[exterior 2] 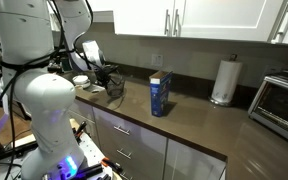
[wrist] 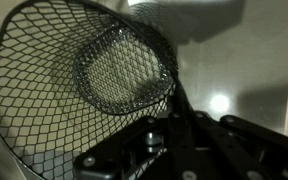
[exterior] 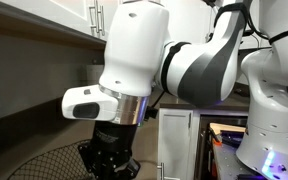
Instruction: Move the basket to the left
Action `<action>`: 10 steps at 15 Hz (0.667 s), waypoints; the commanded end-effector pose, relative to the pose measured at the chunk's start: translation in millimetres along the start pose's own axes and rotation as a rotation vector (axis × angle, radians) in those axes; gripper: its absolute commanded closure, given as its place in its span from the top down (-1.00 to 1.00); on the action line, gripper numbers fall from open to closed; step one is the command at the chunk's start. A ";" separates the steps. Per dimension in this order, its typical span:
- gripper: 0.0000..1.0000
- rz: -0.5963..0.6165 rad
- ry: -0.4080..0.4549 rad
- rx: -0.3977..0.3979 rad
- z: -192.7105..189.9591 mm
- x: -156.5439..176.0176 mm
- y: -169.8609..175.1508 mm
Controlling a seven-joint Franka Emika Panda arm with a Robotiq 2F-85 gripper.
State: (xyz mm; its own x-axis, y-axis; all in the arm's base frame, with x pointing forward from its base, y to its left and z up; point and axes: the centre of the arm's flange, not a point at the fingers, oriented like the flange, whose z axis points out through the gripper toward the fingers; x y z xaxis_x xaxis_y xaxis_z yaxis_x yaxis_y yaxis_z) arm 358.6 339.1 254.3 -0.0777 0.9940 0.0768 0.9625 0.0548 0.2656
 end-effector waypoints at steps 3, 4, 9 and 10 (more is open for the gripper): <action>-0.70 -0.086 0.008 -0.013 -8.3 8.4 -27.1; -0.43 -0.096 0.012 -0.014 -11.4 10.4 -29.4; 0.18 -0.135 0.016 -0.001 -31.9 21.1 -37.7; 0.33 -0.137 0.009 0.009 -35.2 22.5 -38.4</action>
State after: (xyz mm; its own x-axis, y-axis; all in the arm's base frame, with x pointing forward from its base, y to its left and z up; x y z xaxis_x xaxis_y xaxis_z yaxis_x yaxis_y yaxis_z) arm 322.2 362.4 258.3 -0.1823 0.9809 0.0679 0.9488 0.1574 0.2739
